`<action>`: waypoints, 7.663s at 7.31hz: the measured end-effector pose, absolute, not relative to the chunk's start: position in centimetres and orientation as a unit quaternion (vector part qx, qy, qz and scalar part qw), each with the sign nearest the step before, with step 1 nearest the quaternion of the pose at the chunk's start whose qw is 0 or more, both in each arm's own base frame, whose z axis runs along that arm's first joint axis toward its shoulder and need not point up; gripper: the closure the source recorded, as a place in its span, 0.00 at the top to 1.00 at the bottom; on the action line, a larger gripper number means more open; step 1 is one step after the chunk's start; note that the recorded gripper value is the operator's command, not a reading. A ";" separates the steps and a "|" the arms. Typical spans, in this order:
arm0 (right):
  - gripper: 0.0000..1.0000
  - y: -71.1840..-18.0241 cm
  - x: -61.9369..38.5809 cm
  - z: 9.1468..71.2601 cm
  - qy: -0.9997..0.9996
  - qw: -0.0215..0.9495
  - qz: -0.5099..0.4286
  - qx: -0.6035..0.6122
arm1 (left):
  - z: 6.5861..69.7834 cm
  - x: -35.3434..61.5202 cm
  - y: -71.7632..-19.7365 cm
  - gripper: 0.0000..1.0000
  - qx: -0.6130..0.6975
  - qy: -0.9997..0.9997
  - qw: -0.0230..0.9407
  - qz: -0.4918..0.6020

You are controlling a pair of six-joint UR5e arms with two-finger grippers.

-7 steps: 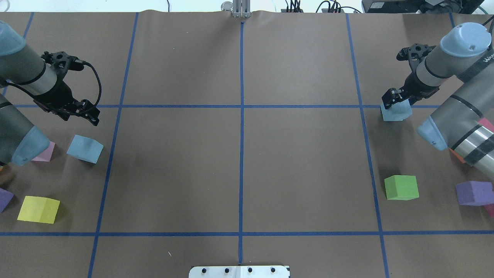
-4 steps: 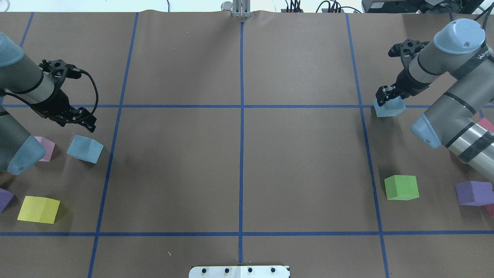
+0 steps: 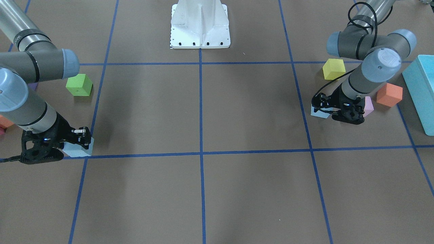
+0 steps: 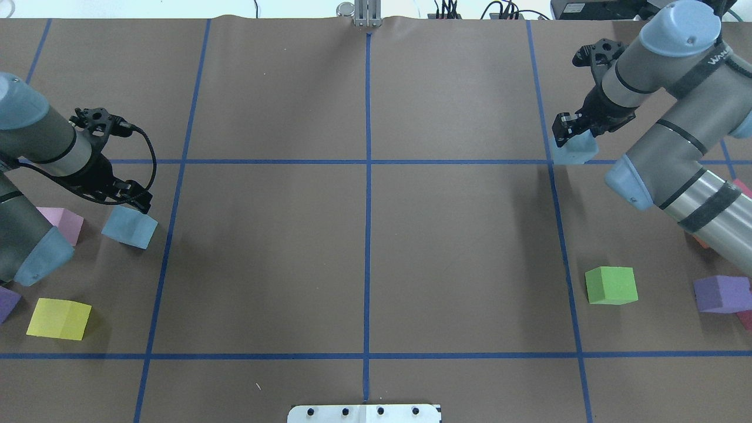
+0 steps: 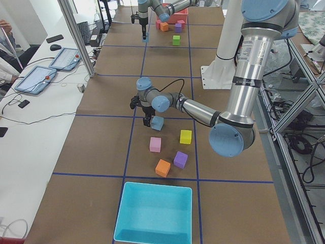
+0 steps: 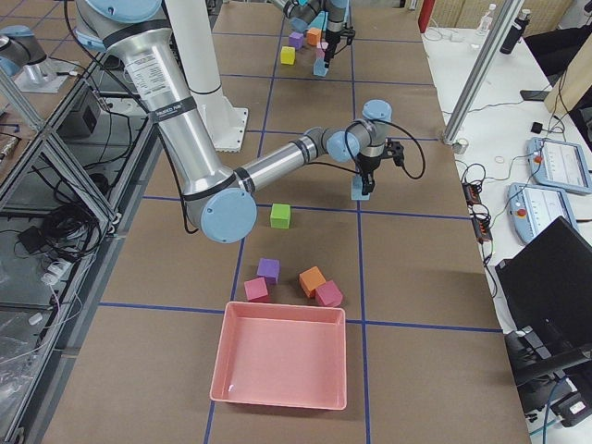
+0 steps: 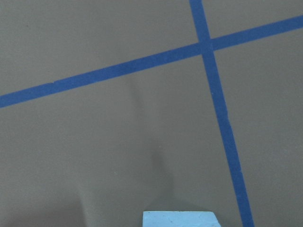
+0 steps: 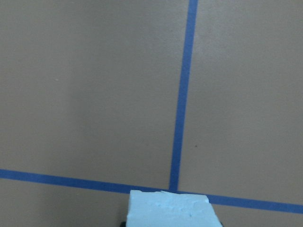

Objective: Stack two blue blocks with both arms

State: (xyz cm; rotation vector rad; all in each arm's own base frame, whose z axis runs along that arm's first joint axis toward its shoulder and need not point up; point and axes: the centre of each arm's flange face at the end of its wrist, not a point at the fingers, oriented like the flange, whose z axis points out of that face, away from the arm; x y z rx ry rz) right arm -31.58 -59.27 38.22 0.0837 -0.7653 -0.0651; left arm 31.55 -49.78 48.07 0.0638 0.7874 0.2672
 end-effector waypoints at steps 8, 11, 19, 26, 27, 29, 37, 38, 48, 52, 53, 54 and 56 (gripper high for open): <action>0.61 -54.4 -44.9 23.7 -0.408 0.911 0.060 0.012 | 49.9 32.9 -47.1 0.45 0.015 0.393 0.911 0.123; 0.61 -50.9 -52.5 18.0 -0.407 0.908 0.102 0.009 | 47.9 32.0 -47.9 0.44 -0.006 0.412 0.904 0.114; 0.99 -48.3 -61.3 17.9 -0.378 0.925 0.038 0.022 | 33.5 33.9 -53.5 0.44 -0.055 0.416 0.907 -0.017; 1.00 -56.6 -51.7 18.0 -0.411 0.910 0.044 0.037 | 21.6 43.5 -54.5 0.44 -0.053 0.440 0.897 -0.007; 1.00 -58.9 -48.4 20.1 -0.405 0.913 0.036 0.046 | 19.4 46.1 -54.3 0.44 -0.048 0.437 0.898 -0.006; 1.00 -62.1 -43.0 24.9 -0.392 0.918 0.014 0.061 | 15.9 50.7 -53.5 0.44 -0.047 0.431 0.901 -0.013; 1.00 -64.6 -34.4 35.2 -0.386 0.918 0.019 0.087 | 12.6 59.2 -51.8 0.98 -0.046 0.434 0.899 -0.029; 1.00 -64.7 -34.2 35.3 -0.385 0.919 0.020 0.086 | 12.4 59.0 -51.7 0.99 -0.040 0.436 0.899 -0.027; 1.00 -61.8 -14.0 44.1 -0.419 0.904 0.063 0.052 | 20.1 28.0 -55.1 1.00 0.005 0.441 0.897 -0.024; 1.00 -51.8 -5.3 51.5 -0.405 0.911 0.065 0.049 | 33.1 11.3 -56.8 1.00 0.021 0.380 0.923 0.052; 1.00 -49.5 -2.9 53.1 -0.403 0.912 0.058 0.053 | 37.5 8.5 -55.8 1.00 0.012 0.379 0.922 0.070; 1.00 -48.1 -1.0 54.2 -0.404 0.911 0.058 0.055 | 42.0 5.8 -54.5 1.00 0.007 0.378 0.922 0.080; 1.00 -46.5 2.0 55.7 -0.402 0.913 0.047 0.060 | 49.8 2.2 -52.0 1.00 -0.005 0.376 0.923 0.079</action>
